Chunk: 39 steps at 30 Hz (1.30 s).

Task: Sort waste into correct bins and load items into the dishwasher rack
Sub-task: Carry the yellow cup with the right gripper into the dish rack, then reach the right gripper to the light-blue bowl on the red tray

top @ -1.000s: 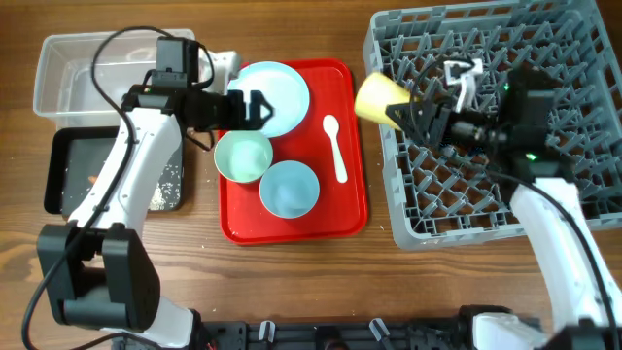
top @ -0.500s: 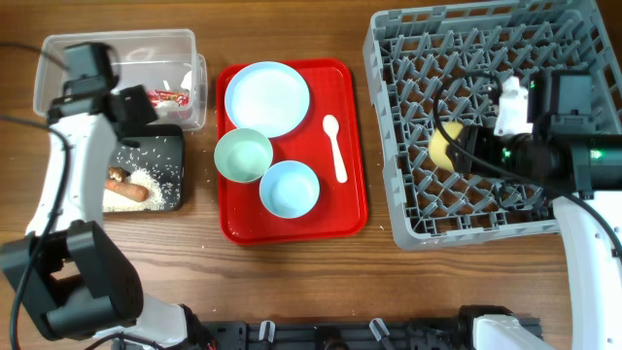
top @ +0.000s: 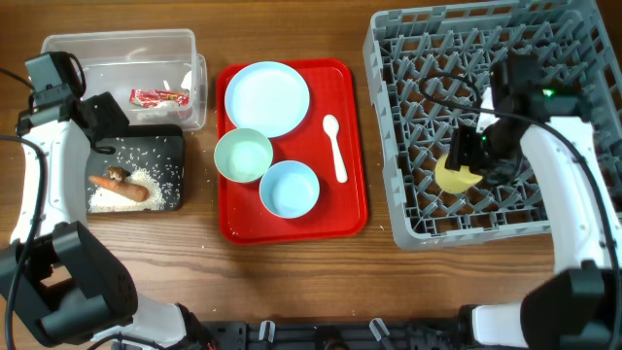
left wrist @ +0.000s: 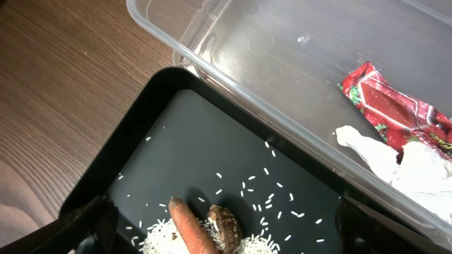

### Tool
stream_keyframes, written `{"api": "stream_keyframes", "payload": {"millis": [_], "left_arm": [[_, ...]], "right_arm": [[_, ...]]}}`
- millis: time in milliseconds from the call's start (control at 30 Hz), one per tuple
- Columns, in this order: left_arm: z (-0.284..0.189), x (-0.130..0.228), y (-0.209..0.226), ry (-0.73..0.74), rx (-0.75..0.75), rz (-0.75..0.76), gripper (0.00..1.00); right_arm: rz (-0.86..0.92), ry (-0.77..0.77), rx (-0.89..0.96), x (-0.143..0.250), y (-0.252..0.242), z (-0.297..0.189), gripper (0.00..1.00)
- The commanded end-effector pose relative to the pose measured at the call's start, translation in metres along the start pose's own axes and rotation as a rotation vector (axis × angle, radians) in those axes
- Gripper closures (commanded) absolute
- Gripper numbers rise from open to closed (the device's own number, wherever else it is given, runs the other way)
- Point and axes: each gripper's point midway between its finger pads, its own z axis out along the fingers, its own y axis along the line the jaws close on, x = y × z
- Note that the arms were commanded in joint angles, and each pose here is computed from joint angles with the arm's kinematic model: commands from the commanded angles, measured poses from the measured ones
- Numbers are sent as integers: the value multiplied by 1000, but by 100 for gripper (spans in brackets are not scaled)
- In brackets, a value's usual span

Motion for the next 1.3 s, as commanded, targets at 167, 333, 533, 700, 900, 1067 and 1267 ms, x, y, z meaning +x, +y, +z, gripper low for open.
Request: {"api": "stream_keyframes", "payload": {"millis": [167, 333, 533, 700, 900, 1067, 1267], "left_arm": [[-11, -12, 5, -41, -10, -31, 0], [-11, -12, 5, -41, -10, -31, 0], [-11, -12, 5, -41, -10, -30, 0], [-11, -12, 5, -41, -10, -30, 0], [-11, -12, 5, -41, -10, -30, 0], [-11, -12, 5, -41, -10, -30, 0], [-11, -12, 5, -41, -10, -30, 0]], "right_arm": [[-5, 49, 1, -16, 2, 27, 15], [-12, -48, -75, -39, 20, -13, 13], [-171, -274, -274, -70, 88, -93, 17], [-409, -282, -356, -59, 182, -73, 17], [-619, -62, -354, -22, 254, 18, 23], [-680, 135, -286, 8, 267, 99, 28], [-725, 207, -256, 23, 268, 128, 56]]}}
